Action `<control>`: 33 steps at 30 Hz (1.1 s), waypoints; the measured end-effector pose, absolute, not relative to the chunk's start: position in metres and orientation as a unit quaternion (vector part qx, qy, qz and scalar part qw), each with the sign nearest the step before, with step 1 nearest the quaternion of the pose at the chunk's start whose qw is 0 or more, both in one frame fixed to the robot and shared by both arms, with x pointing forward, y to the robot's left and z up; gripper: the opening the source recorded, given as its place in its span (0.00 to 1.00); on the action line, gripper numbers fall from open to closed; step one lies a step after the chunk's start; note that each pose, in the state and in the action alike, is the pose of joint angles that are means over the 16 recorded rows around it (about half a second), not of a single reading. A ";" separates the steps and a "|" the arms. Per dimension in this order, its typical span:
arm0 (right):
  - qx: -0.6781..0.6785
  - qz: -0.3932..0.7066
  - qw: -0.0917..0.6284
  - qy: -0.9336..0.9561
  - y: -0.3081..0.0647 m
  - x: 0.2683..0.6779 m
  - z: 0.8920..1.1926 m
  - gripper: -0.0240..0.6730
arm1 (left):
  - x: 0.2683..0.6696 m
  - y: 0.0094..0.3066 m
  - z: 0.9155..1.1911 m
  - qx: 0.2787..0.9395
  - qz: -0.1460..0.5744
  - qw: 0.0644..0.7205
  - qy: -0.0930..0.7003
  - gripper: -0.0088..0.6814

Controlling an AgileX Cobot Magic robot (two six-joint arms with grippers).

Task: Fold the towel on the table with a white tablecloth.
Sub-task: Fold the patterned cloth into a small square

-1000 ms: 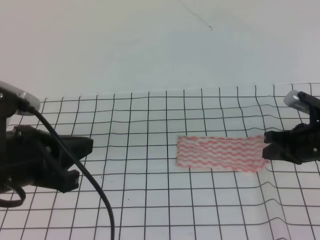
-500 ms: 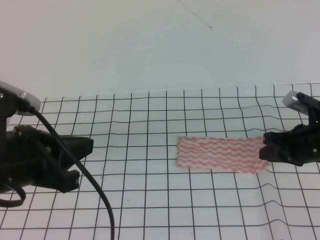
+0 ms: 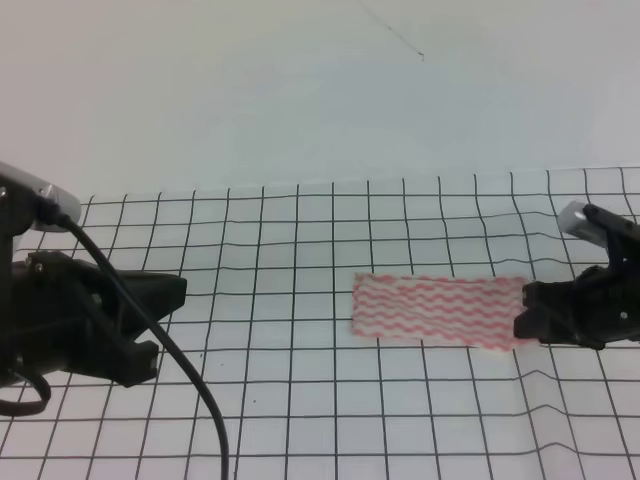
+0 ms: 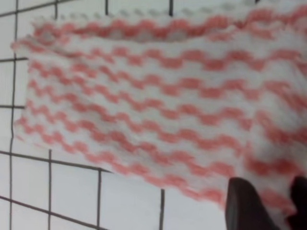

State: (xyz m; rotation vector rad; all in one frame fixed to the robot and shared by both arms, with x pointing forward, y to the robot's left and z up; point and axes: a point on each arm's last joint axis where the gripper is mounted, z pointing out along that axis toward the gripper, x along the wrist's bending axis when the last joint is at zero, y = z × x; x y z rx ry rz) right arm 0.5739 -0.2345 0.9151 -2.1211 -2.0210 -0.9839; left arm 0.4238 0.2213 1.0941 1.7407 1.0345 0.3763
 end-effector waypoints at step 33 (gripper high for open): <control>-0.567 -0.366 0.067 -0.735 -0.151 0.616 0.925 0.05 | 0.423 0.222 1.093 0.730 0.159 0.509 0.427 0.01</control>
